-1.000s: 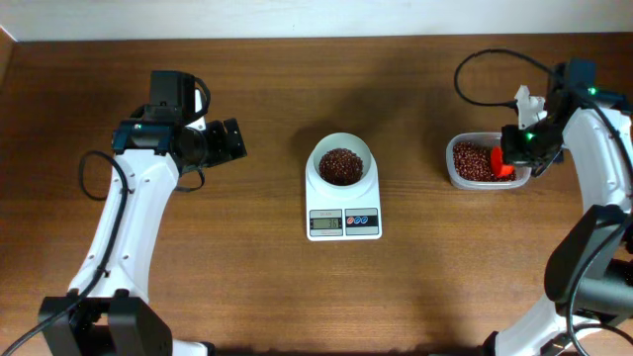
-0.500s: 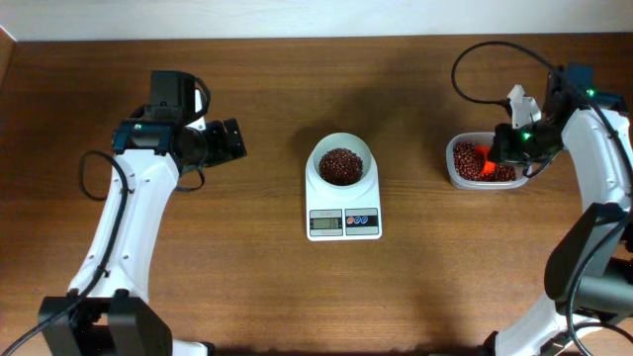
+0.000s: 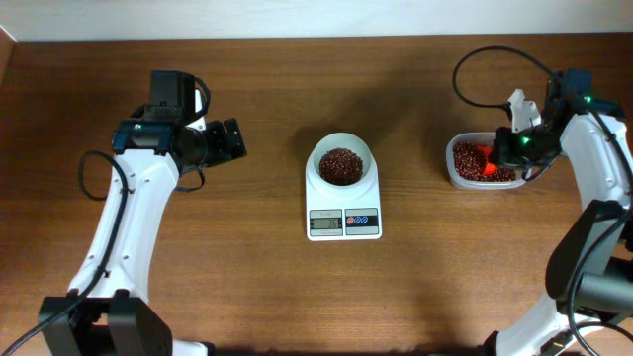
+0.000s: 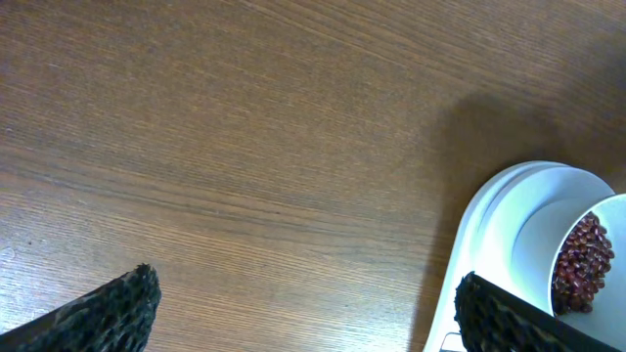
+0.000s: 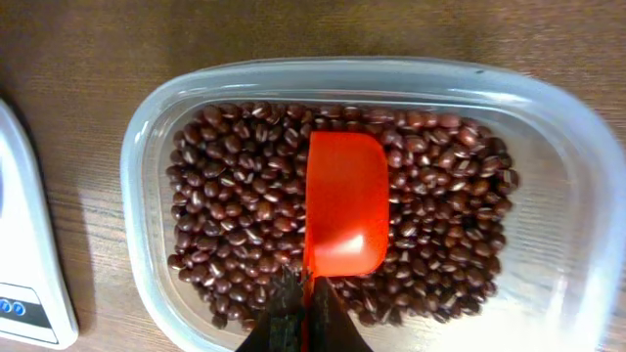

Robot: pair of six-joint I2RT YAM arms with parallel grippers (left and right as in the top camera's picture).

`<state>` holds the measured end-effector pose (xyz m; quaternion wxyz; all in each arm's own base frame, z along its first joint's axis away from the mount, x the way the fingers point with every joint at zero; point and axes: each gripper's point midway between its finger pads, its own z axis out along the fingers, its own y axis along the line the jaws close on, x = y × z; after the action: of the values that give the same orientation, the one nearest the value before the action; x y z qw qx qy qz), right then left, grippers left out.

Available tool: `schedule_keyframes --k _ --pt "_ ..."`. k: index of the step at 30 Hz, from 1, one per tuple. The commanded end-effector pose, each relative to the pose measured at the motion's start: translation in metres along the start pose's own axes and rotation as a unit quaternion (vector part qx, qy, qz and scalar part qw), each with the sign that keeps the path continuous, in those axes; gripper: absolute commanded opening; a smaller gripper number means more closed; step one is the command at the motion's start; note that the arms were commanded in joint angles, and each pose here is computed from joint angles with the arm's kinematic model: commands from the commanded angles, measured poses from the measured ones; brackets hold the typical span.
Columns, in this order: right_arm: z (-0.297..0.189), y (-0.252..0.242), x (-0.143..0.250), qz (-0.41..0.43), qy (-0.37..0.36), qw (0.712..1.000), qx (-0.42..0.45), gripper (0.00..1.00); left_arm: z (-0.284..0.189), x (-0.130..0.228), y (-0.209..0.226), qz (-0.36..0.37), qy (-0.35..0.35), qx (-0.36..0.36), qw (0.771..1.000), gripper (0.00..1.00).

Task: Scoop item into bowl and weigh 50g on scale
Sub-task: 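Push the scoop down into the beans with the right gripper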

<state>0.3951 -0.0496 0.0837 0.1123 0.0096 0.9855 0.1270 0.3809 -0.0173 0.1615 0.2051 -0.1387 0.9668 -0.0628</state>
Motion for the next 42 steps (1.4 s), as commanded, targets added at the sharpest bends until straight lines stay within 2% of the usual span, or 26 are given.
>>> schedule_keyframes --k 1,8,14,19,36,42 --pt "0.009 0.007 0.006 0.012 0.007 0.999 -0.032 0.04 0.002 0.000 -0.002 0.003 0.003 0.004 1.000 0.99" --pt "-0.005 0.002 0.000 0.050 -0.029 0.993 -0.104 0.04 0.002 0.000 -0.002 0.003 0.003 0.004 1.000 0.99" --pt "-0.031 -0.002 -0.010 0.091 -0.084 0.970 -0.209 0.04 0.002 0.000 -0.002 0.003 0.003 0.004 1.000 0.99" --pt "-0.040 -0.018 -0.006 0.118 -0.096 0.964 -0.219 0.04 0.002 0.000 -0.002 0.003 0.003 0.004 1.000 0.99" --pt "-0.045 -0.007 -0.003 0.129 -0.091 0.955 -0.252 0.04 0.002 0.000 -0.002 0.003 0.003 0.004 1.000 0.99" --pt "-0.057 0.009 -0.011 0.128 -0.110 0.937 -0.307 0.04 0.002 0.000 -0.002 0.003 0.003 0.004 1.000 0.99"
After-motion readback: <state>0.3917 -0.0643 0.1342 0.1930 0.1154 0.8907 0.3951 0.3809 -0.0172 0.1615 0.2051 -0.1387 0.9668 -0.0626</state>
